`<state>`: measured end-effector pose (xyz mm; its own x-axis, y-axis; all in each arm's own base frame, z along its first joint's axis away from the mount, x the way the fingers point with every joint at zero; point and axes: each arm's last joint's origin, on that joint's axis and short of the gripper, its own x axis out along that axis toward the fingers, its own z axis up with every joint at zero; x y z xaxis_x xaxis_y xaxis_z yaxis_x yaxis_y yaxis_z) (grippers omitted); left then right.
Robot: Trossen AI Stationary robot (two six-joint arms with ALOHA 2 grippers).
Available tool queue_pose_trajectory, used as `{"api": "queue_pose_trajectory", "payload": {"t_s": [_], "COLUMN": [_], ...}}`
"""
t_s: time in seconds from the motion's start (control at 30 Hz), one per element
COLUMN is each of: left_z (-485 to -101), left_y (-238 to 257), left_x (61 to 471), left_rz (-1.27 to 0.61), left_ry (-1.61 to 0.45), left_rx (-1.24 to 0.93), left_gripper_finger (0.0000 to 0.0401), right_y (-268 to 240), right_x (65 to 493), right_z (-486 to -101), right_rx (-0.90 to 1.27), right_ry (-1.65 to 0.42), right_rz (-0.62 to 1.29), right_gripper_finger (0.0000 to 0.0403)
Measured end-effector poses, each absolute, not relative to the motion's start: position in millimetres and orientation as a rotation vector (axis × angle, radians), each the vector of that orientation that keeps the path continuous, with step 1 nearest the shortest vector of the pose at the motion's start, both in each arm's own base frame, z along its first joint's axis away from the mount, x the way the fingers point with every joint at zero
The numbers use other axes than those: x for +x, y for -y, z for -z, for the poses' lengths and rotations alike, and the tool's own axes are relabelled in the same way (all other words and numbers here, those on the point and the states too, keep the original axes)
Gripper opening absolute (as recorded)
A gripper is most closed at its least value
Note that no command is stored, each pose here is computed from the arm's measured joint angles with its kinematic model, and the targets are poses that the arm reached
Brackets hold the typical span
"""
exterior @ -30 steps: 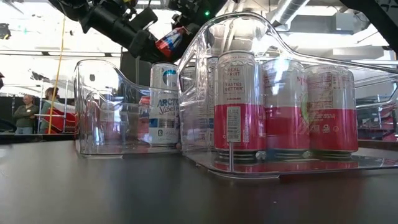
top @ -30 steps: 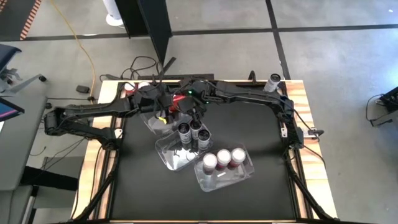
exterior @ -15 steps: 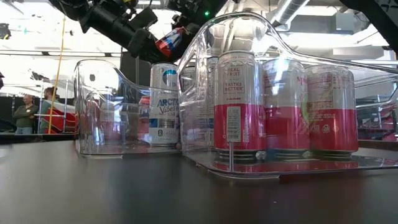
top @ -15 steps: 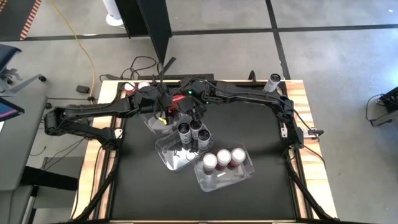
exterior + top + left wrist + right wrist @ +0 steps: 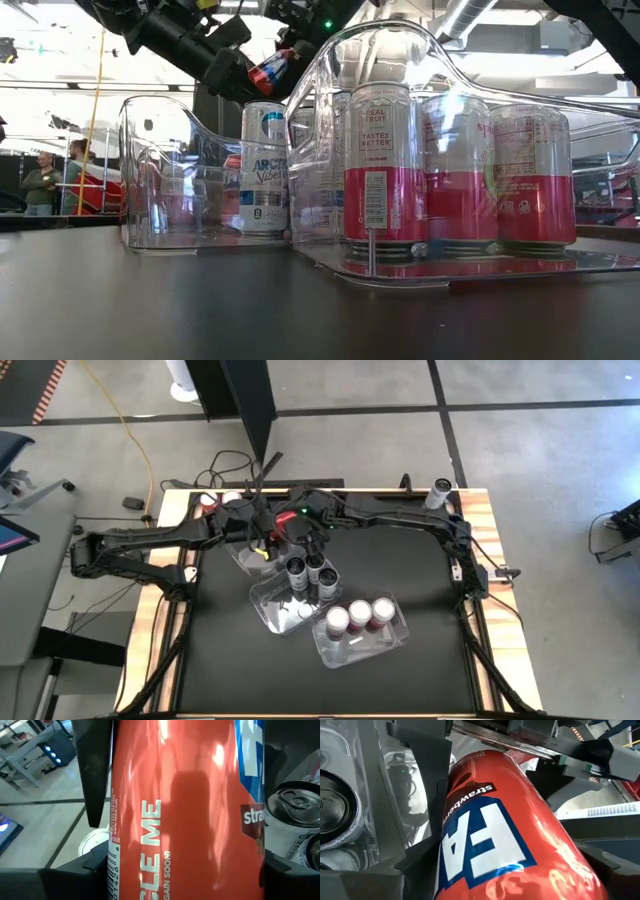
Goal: Sort soda cans
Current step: Put the top right orange soda can in the top left transparent bin
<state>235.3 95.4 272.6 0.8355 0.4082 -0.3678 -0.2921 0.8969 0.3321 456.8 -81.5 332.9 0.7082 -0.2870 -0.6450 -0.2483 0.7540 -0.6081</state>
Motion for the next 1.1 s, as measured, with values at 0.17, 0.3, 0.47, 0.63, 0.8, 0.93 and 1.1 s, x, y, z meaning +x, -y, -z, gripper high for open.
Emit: {"api": "queue_pose_trajectory", "payload": {"t_s": [0.17, 0.3, 0.47, 0.63, 0.8, 0.93, 1.1], "left_z": [-267, -262, -251, -242, -233, -231, -220], "left_y": [-95, -95, -94, -93, -90, -86, -80], "left_x": [234, 234, 231, 227, 219, 206, 188], "left_rz": [-0.385, -0.387, -0.393, -0.406, -0.432, -0.447, -0.454], "left_ry": [-0.434, -0.429, -0.408, -0.415, -0.367, -0.3, -0.278], "left_rx": [0.243, 0.237, 0.228, 0.203, 0.197, 0.193, 0.187], "left_gripper_finger": [0.0282, 0.0282, 0.0282, 0.0282, 0.0282, 0.0282, 0.0282], "right_y": [82, 81, 82, 85, 89, 97, 104], "right_x": [457, 456, 455, 452, 451, 449, 447], "right_z": [-333, -332, -331, -333, -333, -333, -332], "right_rx": [-0.737, -0.743, -0.729, -0.726, -0.72, -0.698, -0.684], "right_ry": [-0.809, -0.825, -0.847, -0.854, -0.866, -0.877, -0.882], "right_rz": [0.044, 0.059, 0.063, 0.073, 0.081, 0.106, 0.114], "right_gripper_finger": [0.0371, 0.0373, 0.0372, 0.0372, 0.0372, 0.0372, 0.037]}}
